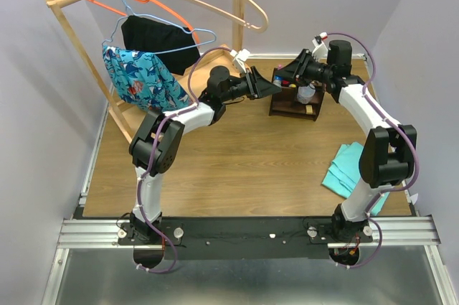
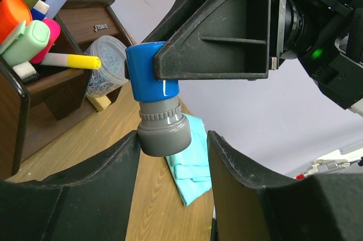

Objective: Sort the stationery into containers
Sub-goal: Place the stationery in the storage box.

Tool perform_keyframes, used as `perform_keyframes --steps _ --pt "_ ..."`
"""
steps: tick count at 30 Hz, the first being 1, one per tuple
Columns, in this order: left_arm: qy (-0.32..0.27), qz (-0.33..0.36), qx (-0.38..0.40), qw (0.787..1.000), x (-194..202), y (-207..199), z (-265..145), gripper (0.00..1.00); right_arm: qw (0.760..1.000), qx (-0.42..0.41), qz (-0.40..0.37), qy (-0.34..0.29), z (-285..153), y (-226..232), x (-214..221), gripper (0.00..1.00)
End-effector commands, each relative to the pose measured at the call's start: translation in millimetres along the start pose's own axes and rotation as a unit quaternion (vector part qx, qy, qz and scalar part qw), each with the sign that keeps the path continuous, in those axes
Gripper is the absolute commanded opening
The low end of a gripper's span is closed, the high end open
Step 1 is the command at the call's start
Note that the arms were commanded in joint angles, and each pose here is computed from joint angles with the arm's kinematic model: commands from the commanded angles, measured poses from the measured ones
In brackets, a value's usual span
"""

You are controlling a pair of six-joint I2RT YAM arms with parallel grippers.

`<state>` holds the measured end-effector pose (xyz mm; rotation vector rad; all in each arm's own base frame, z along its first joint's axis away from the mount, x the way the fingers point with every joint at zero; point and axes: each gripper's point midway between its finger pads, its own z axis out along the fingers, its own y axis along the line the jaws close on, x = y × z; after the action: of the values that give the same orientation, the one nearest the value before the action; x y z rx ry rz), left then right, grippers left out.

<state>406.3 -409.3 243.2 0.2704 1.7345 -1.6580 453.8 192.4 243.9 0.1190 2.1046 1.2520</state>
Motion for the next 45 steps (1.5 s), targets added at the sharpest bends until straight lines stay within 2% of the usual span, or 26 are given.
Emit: perform_keyframes --steps 1,8,19,21,23,27,30,31,34,40,43,45 --pt "-0.007 0.011 0.009 1.000 -3 -3 6 0.58 1.000 -0.006 -0.005 0.016 6 -2 9 0.24" --pt "-0.008 0.007 0.008 1.000 -3 -3 6 0.53 1.000 -0.011 -0.014 0.019 7 2 10 0.24" --pt "-0.012 0.005 0.006 1.000 -6 -2 7 0.50 0.999 -0.014 -0.021 0.033 10 2 17 0.24" --pt "-0.012 0.006 0.008 1.000 -6 -3 7 0.48 0.999 -0.012 -0.020 0.033 10 3 18 0.24" --pt "-0.011 0.006 0.007 1.000 -6 -2 7 0.41 0.999 -0.013 -0.023 0.031 10 4 16 0.24" --pt "-0.010 0.007 0.008 1.000 -6 -2 7 0.38 0.999 -0.012 -0.027 0.029 10 4 15 0.25" --pt "-0.007 0.017 0.017 1.000 -8 -6 6 0.33 0.999 0.007 -0.028 0.022 8 -1 13 0.42" --pt "-0.005 0.031 0.023 0.999 -8 -9 6 0.31 0.999 0.014 -0.035 0.018 6 -1 12 0.57" --pt "0.010 0.061 0.053 0.997 -6 -21 3 0.31 0.999 0.015 -0.045 0.021 -2 -1 11 0.69" --pt "0.080 0.126 0.120 0.981 21 -36 -19 0.29 0.996 -0.040 -0.058 0.054 -35 12 1 0.72" --pt "0.122 0.125 0.133 0.976 35 -27 -40 0.24 0.994 -0.053 -0.048 0.083 -48 4 4 0.72" --pt "0.146 0.130 0.109 0.975 49 -5 -51 0.22 0.993 -0.073 -0.039 0.089 -60 2 2 0.73"
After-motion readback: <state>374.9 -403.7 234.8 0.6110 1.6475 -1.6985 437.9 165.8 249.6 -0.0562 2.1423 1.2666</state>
